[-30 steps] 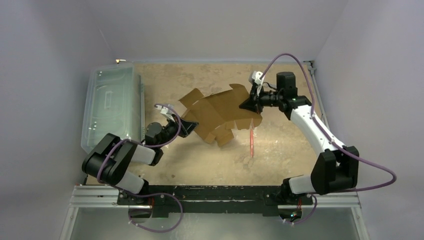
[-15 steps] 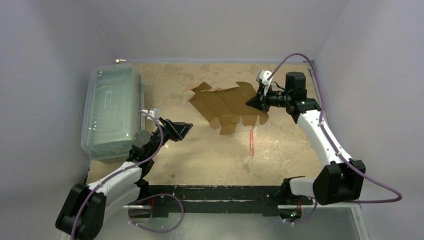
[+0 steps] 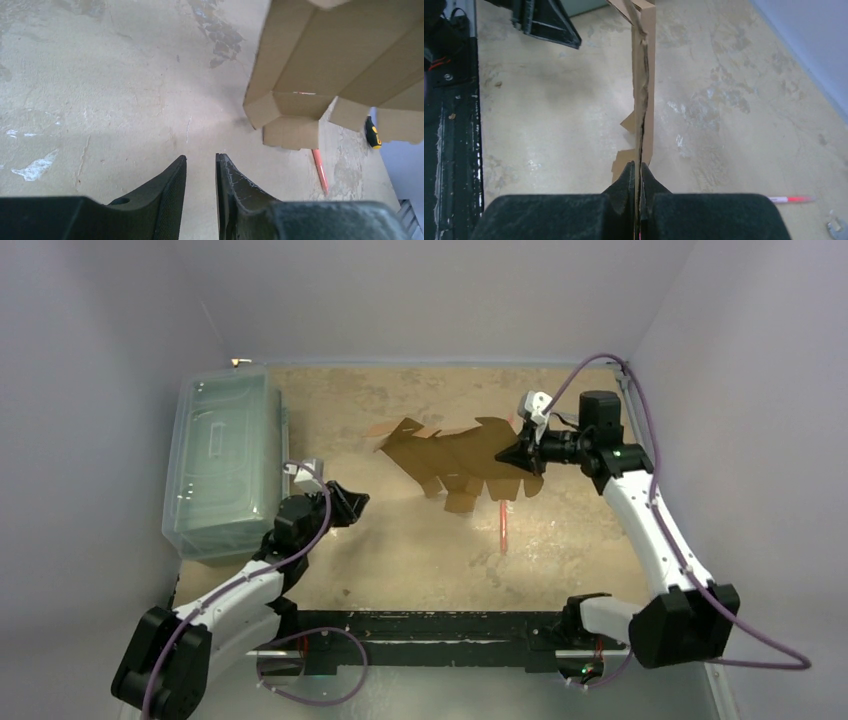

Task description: Fold the paper box

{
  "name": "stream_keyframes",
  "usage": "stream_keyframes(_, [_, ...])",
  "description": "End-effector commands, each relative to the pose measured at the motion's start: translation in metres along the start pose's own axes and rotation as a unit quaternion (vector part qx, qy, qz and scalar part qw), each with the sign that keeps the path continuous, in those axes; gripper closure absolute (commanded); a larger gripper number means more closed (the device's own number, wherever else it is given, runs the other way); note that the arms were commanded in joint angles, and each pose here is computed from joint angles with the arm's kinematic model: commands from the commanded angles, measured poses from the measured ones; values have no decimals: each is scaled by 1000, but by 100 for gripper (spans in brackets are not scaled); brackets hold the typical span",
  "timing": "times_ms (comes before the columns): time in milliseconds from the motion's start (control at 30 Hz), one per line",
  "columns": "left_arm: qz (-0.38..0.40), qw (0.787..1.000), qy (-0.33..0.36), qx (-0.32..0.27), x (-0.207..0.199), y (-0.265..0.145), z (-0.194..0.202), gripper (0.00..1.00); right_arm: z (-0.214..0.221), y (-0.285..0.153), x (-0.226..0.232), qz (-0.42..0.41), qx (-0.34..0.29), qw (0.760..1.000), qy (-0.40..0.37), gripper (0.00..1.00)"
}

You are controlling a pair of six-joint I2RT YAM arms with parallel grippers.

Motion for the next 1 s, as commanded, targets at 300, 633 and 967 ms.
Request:
stream_keyframes(300, [211,966,94,-118,-72,-20,-46,74,-57,-46,57,-22,-87,990,-113,100])
stream_keyframes(633, [266,960,47,-75,-78,-33,-9,74,-27,-17,29,-26,-85,996,-12,100])
stream_keyframes(967, [244,965,90,-7,-73,-4,18,69,18,26,10,-41,-22,997,61,100])
Point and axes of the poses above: each gripper's point midway between its finger pads, its own y axis out along the fingers, its own x axis along the line the jaws close on, z = x × y, the point moved 2 cm from there along -y, back along the fingers, and after that the axes turned 2 degrees about y, right-handed, at the moved point
